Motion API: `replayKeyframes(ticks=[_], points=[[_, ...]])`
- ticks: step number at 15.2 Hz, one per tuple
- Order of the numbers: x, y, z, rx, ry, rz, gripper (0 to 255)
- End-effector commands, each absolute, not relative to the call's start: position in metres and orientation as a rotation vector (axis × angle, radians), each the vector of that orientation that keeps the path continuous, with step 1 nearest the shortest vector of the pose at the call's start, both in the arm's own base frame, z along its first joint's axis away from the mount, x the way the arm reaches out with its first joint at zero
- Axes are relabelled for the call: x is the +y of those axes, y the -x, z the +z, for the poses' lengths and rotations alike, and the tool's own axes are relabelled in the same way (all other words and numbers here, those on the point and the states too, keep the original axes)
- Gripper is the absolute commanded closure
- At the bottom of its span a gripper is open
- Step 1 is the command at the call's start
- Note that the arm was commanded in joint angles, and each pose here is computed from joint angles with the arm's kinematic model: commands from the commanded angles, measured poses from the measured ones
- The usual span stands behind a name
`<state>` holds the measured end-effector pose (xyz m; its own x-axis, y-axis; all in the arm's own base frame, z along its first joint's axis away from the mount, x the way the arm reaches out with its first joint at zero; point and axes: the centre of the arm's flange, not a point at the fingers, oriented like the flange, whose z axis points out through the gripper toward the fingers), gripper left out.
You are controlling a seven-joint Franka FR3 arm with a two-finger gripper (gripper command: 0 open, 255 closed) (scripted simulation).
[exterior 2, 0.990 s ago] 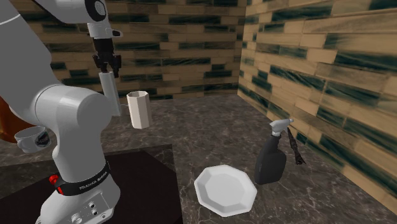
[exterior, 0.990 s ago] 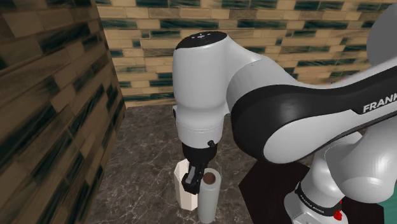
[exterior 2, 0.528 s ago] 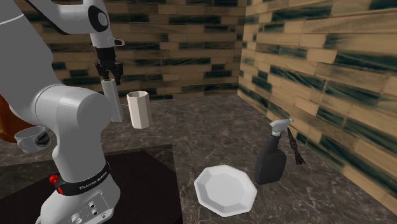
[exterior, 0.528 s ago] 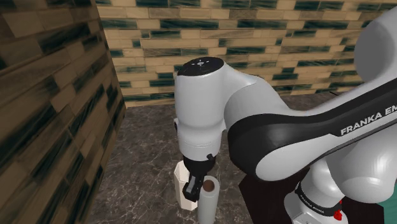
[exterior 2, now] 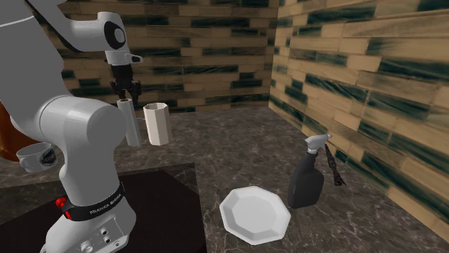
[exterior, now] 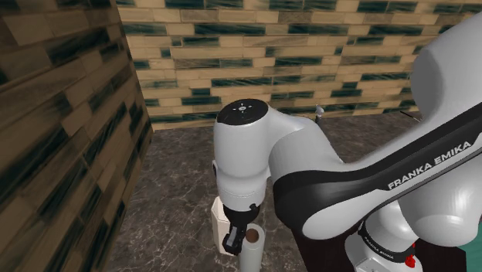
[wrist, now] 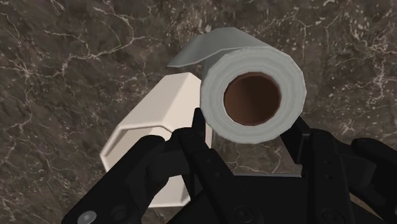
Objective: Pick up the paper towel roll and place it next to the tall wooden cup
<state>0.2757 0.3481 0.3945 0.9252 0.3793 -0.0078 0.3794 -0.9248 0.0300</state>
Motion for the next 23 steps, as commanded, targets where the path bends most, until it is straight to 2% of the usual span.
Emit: replayKeyframes(ticks=[1, 9, 10, 15, 19, 23], points=[[0.349, -0.275, 0.385, 0.602, -3.052, -0.002, 255], [0.349, -0.275, 0.385, 0.602, -3.052, -0.002, 255], [0.349, -0.275, 0.385, 0.602, -3.052, -0.002, 0], [0.349, -0.275, 0.385, 0.602, -3.052, -0.002, 0], [0.35, -0.275, 0.435, 0.602, -3.052, -0.002, 0], [0.35, -0.275, 0.435, 0.602, -3.052, -0.002, 0]])
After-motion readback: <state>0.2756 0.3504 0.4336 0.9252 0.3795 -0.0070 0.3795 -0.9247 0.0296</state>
